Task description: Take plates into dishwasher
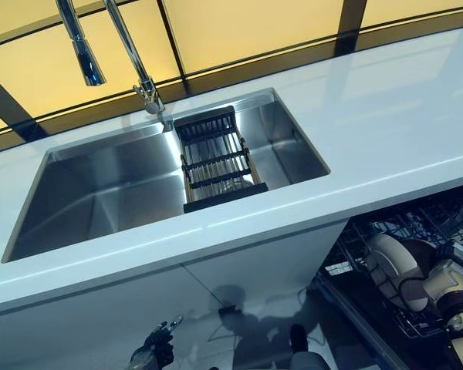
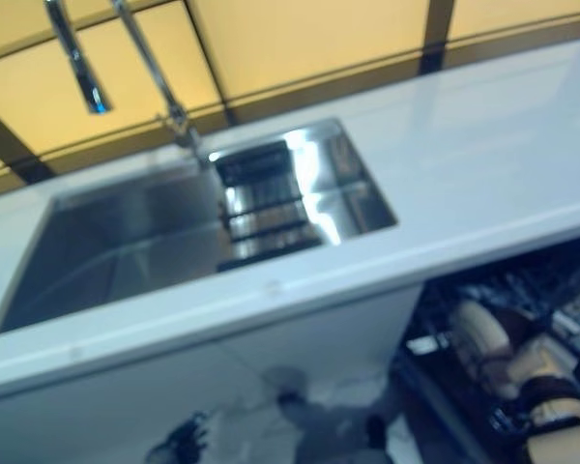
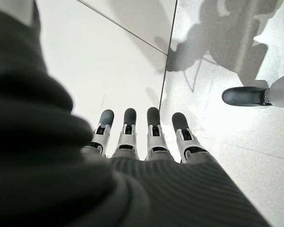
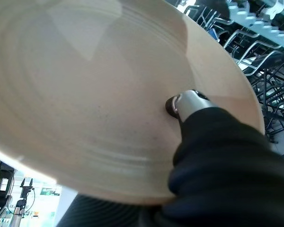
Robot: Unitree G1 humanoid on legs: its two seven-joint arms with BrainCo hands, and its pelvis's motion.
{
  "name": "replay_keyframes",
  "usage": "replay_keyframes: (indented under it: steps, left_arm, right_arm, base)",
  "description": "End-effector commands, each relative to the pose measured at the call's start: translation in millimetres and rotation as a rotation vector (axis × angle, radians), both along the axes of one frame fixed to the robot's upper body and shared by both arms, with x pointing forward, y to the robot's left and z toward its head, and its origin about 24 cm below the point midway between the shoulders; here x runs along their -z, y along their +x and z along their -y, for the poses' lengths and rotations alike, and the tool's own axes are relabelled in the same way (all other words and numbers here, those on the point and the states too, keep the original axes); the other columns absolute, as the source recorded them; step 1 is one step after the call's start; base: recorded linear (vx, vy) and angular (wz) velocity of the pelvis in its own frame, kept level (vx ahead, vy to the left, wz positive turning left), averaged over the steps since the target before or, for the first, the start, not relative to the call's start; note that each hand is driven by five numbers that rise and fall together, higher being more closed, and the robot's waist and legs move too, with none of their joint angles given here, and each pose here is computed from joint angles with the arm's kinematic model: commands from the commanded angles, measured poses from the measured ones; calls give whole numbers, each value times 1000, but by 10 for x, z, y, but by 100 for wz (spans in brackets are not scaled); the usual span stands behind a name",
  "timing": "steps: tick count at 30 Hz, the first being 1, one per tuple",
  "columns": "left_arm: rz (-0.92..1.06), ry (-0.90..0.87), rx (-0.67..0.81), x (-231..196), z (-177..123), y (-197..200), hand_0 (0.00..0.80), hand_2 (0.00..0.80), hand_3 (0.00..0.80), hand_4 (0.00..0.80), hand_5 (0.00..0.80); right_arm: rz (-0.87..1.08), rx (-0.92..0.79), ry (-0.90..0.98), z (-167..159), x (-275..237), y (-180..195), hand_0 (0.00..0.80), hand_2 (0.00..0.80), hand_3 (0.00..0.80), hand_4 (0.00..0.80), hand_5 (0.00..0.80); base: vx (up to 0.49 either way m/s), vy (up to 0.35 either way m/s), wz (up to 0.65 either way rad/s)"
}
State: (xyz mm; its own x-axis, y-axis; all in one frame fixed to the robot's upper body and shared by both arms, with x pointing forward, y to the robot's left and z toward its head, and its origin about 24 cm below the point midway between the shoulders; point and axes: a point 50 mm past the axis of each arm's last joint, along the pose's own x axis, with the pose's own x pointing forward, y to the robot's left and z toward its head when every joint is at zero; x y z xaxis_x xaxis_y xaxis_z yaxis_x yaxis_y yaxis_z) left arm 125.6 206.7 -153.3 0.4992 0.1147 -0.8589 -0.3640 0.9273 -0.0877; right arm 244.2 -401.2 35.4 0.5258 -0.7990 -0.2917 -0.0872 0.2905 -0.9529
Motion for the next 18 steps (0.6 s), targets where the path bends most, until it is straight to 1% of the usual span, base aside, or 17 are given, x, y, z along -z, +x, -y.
replay_keyframes:
  steps: [1,8,18]
  left_arm:
    - [56,95,41,-137,-301,212,0,0,0,0,0]
    - [48,113,26,-144,-370,183,0,0,0,0,0]
    - [32,132,-21,-134,-439,127,0,0,0,0,0]
  right_arm:
    - [-32,-28,130,-250,238,95,0,0,0,0,0]
    - [28,-31,139,-244,126,128,0,0,0,0,0]
    - [85,-50,77,-119,-207,149,0,0,0,0,0]
  base:
    - [0,0,0]
    - [0,0,0]
    - [10,24,-1]
